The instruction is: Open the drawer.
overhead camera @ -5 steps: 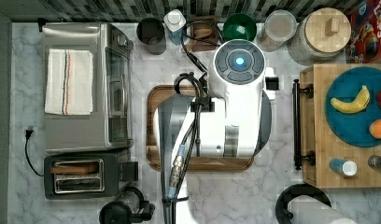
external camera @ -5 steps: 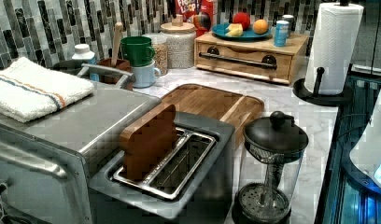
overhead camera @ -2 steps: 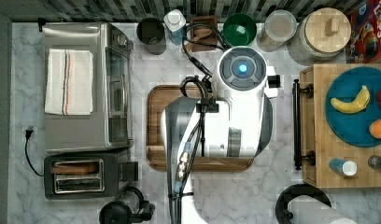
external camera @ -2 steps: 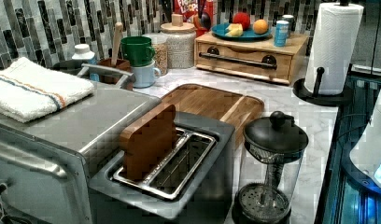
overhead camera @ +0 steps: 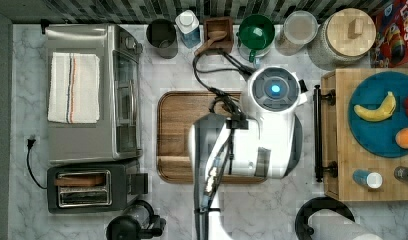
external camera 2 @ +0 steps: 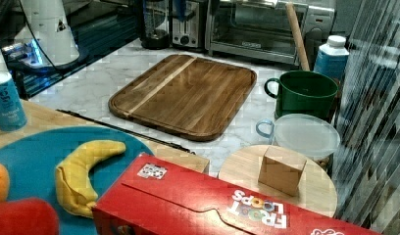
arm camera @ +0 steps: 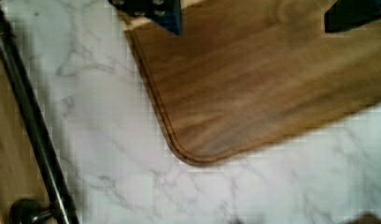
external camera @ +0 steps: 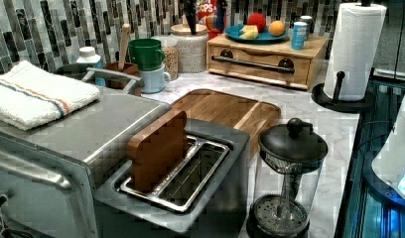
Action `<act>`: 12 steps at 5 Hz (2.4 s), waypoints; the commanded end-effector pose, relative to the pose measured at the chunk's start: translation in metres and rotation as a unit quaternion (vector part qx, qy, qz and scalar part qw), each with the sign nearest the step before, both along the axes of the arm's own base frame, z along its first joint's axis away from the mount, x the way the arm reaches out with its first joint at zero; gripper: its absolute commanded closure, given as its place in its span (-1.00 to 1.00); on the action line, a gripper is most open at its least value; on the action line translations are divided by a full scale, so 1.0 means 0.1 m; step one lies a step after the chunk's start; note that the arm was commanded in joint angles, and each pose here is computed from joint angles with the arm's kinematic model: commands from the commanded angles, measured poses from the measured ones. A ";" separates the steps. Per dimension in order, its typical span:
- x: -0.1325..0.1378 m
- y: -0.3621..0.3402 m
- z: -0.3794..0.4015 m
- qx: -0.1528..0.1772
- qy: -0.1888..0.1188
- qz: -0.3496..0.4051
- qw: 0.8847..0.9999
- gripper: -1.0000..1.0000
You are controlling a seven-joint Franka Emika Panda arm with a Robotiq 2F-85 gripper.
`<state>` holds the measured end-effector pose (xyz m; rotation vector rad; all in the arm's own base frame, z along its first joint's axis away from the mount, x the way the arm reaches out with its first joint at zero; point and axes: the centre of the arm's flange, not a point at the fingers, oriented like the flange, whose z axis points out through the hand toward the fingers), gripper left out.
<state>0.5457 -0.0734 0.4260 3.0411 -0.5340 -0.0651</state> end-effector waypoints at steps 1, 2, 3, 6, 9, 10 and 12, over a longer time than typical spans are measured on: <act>-0.32 -0.84 -0.13 -0.007 0.015 0.069 0.997 -1.00; -0.34 -1.11 -0.17 -0.009 0.005 0.106 0.994 -1.00; -0.33 -1.30 -0.31 -0.030 0.007 0.142 0.989 -1.00; -0.32 -1.57 -0.63 -0.042 -0.015 0.199 0.979 -1.00; -0.33 -1.78 -1.24 -0.027 -0.049 0.216 0.975 -1.00; -0.39 -1.78 -1.43 -0.033 -0.066 0.206 0.976 -1.00; -0.45 -1.76 -1.59 -0.032 -0.054 0.193 0.979 -1.00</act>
